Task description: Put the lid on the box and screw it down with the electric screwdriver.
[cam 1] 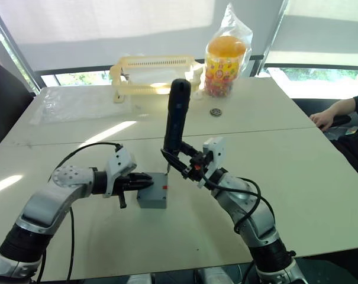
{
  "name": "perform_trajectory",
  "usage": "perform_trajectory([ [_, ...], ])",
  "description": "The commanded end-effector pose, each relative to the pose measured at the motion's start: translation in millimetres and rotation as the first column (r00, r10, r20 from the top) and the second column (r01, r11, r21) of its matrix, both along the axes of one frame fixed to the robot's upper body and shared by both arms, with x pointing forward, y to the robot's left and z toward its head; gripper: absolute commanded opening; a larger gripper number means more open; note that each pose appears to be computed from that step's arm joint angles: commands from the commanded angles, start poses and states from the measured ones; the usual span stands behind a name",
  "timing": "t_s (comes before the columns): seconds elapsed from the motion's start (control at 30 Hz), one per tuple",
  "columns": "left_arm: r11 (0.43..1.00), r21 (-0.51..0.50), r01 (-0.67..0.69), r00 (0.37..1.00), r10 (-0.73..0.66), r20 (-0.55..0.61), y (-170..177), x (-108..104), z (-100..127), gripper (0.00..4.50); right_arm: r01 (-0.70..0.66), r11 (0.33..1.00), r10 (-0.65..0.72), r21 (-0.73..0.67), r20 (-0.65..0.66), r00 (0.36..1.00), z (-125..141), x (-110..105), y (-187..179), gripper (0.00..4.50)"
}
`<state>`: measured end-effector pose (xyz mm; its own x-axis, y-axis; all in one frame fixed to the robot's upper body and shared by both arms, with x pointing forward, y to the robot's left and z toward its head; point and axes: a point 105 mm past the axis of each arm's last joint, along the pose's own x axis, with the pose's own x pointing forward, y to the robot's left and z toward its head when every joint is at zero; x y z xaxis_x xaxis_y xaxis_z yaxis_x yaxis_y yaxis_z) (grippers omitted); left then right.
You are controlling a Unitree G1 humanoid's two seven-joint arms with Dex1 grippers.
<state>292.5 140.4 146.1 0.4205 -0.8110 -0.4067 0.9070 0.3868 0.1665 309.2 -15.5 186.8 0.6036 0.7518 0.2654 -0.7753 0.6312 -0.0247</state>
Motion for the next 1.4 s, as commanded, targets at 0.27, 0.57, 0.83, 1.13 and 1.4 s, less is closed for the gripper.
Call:
perform_trajectory([
  [0.27, 1.000, 0.017, -0.005, 1.000, 0.005, -0.003, -1.0, -0.7, -5.0, 0.67, -0.034, 0.998, 0.029, 0.053, 0.089, 0.996, 24.9, -10.5, 4.1, 1.75],
  [0.57, 1.000, 0.016, -0.009, 1.000, 0.009, -0.002, -1.2, 0.0, -5.2, 0.67, -0.044, 0.998, 0.039, 0.054, 0.100, 0.994, 28.7, -11.6, 5.6, 1.75],
  [0.83, 1.000, 0.013, -0.009, 1.000, 0.009, -0.002, -1.8, -0.1, -6.2, 0.67, -0.050, 0.997, 0.045, 0.055, 0.099, 0.994, 28.7, -13.4, 7.1, 1.75],
  [1.13, 1.000, 0.012, -0.010, 1.000, 0.010, -0.004, -1.9, -1.0, -6.9, 0.67, -0.056, 0.997, 0.049, 0.060, 0.115, 0.992, 33.0, -14.6, 8.7, 1.75],
  [1.4, 1.000, 0.009, -0.011, 1.000, 0.011, -0.003, -2.6, -0.2, -7.4, 0.67, -0.058, 0.997, 0.054, 0.046, 0.101, 0.993, 27.7, -15.3, 9.2, 1.75],
])
